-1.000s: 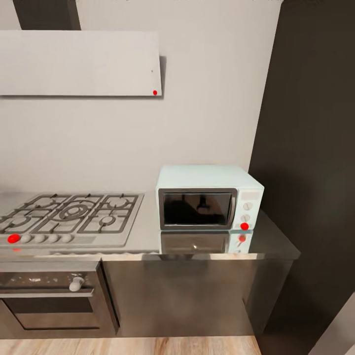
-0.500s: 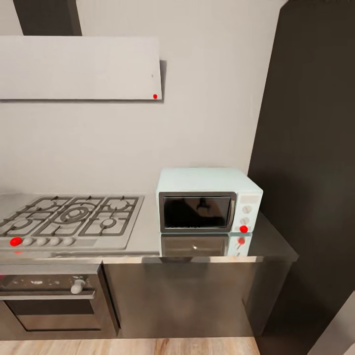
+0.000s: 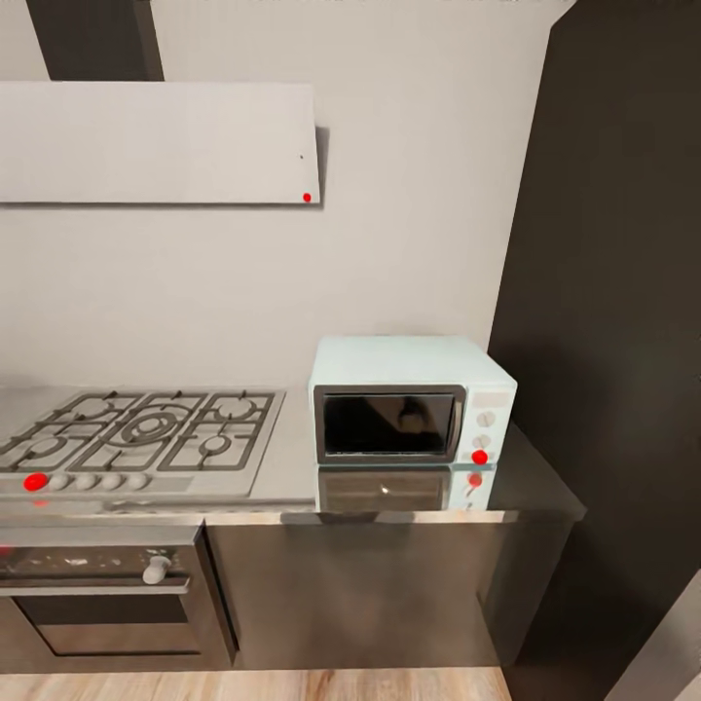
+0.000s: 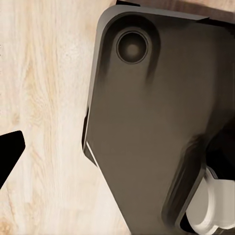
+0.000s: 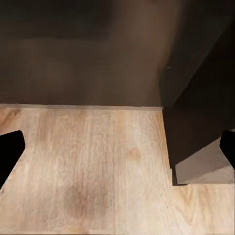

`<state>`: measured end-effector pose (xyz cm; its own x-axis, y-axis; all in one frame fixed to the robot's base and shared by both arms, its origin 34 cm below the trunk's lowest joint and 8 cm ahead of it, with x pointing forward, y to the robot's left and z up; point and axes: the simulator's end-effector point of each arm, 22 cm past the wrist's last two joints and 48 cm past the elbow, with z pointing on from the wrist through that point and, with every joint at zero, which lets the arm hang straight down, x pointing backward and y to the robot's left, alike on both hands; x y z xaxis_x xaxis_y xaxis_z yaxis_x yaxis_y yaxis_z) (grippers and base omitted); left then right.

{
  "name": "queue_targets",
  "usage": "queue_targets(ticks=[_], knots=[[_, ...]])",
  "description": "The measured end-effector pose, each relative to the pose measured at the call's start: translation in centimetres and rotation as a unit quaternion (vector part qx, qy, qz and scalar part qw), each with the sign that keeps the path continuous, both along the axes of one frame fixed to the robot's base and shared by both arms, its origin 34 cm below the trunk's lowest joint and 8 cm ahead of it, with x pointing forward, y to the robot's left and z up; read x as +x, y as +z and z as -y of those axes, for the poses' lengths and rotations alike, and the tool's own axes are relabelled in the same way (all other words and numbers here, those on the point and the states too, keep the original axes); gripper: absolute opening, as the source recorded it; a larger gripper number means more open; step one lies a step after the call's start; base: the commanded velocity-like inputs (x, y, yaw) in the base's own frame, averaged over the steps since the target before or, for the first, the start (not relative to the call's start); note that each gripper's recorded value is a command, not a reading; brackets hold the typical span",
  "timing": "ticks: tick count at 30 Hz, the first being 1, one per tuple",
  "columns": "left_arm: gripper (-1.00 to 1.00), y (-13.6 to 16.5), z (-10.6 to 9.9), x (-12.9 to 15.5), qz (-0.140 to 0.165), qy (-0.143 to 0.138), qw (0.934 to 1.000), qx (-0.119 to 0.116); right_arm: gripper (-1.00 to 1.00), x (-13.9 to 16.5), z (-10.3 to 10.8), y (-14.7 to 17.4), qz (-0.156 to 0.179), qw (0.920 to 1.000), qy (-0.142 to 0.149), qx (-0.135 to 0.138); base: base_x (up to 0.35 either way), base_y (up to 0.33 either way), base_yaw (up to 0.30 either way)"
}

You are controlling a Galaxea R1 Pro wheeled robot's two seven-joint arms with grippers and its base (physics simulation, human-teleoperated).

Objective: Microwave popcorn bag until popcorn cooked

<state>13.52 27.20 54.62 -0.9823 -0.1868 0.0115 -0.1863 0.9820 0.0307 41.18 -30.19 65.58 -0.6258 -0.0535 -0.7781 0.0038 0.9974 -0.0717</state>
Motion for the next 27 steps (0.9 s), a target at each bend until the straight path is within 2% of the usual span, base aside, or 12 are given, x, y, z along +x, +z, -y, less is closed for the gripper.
queue_targets(ticks=[1,3,8,10,11,16,18,20,23,24,26,27], knots=[[1.0,0.1,0.0,0.0,0.0,0.0,1.0,0.0,1.0,2.8,-0.1,2.5,0.04,0.9992,0.002,0.0,0.0,0.0,0.0],[1.0,0.4,0.0,-0.1,0.0,0.0,1.0,0.0,1.0,6.2,-0.4,6.1,0.091,0.9958,0.006,0.0,0.0,0.0,0.0],[1.0,0.9,0.0,-0.2,0.0,0.0,1.0,0.0,1.0,11.0,-0.9,13.1,0.177,0.9841,0.012,0.0,0.0,0.0,0.0],[1.0,1.2,0.1,-0.2,0.0,0.0,1.0,0.0,1.0,13.8,-1.3,18.4,0.235,0.9718,0.016,0.0,0.0,0.0,0.0],[1.0,1.3,0.0,-0.2,0.0,0.0,1.0,0.0,1.0,14.4,-1.4,19.8,0.251,0.9679,0.018,0.0,0.0,0.0,0.0],[1.0,1.8,0.1,-0.4,0.0,0.0,1.0,0.0,1.0,17.2,-2.2,29.5,0.348,0.9373,0.025,0.001,0.0,0.0,0.0],[1.0,2.1,0.1,-0.4,0.0,0.0,1.0,0.0,1.0,17.9,-2.5,33.7,0.386,0.922,0.027,0.001,0.0,0.0,0.0],[1.0,2.3,0.1,-0.5,0.0,0.0,1.0,0.0,1.0,18.3,-2.6,35.7,0.399,0.9163,0.028,0.002,0.0,0.0,0.0],[1.0,2.6,0.1,-0.6,0.0,0.0,1.0,0.0,1.0,20.6,-2.6,37.7,0.394,0.9189,0.025,0.002,0.0,0.0,0.0],[1.0,2.7,0.1,-0.6,0.0,0.0,1.0,0.0,1.0,22.5,-2.6,39.6,0.398,0.9173,0.024,0.002,0.0,0.0,0.0],[1.0,2.9,0.1,-0.7,0.0,0.0,1.0,0.0,1.0,24.8,-2.5,43.0,0.42,0.9074,0.023,0.001,0.0,0.0,0.0],[1.0,3.0,0.1,-0.7,0.0,0.0,1.0,0.0,1.0,25.5,-2.5,44.1,0.424,0.9053,0.022,0.001,0.0,0.0,0.0]])
